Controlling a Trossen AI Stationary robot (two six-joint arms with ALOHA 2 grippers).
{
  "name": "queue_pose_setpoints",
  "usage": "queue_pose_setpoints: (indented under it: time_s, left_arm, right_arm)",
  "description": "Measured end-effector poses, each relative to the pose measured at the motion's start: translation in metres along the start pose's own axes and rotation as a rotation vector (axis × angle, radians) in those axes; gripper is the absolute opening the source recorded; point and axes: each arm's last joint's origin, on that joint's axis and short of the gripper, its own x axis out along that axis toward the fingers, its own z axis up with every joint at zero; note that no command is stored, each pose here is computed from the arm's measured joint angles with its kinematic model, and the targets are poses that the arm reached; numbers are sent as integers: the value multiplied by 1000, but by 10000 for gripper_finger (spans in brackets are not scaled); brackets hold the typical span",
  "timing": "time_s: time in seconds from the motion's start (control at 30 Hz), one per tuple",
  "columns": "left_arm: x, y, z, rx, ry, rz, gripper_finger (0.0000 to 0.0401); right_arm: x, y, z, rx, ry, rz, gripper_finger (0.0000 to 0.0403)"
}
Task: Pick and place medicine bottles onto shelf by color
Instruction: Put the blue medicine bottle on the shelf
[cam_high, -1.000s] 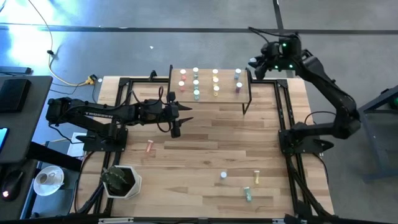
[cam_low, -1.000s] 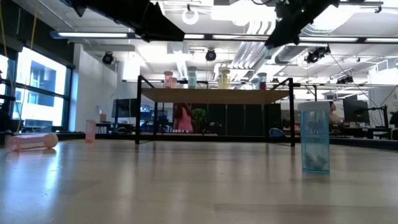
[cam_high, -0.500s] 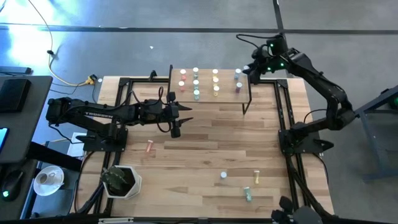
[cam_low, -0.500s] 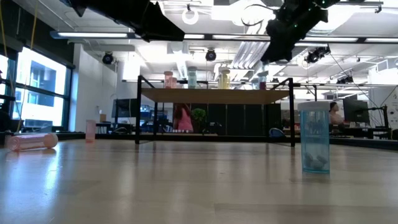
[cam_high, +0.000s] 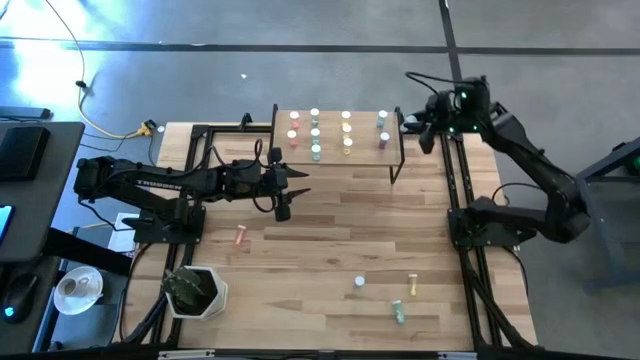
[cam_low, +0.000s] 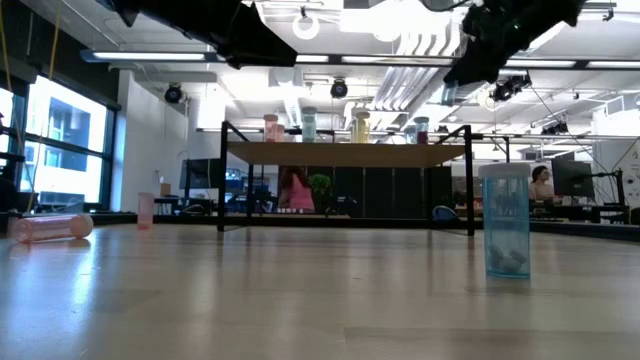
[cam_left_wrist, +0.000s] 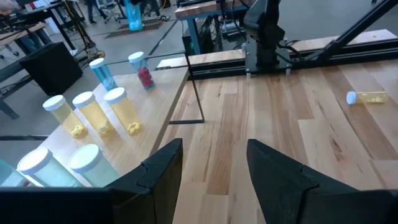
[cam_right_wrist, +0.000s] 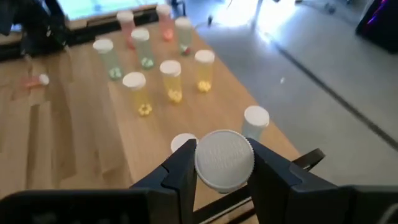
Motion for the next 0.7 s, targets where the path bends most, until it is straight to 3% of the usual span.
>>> queue_pose_setpoints:
  time_s: [0.23, 0.47, 0.7]
  left_arm:
    - [0, 0, 0, 0, 1, 2, 170]
    - [0, 0, 0, 0, 1, 2, 170]
    - [0, 0, 0, 0, 1, 2, 170]
  right_arm:
    - [15, -3, -18, 29, -104, -32, 108]
    - [35, -19, 0, 66, -75, -26, 108]
    - [59, -28, -7, 91, -5, 51, 108]
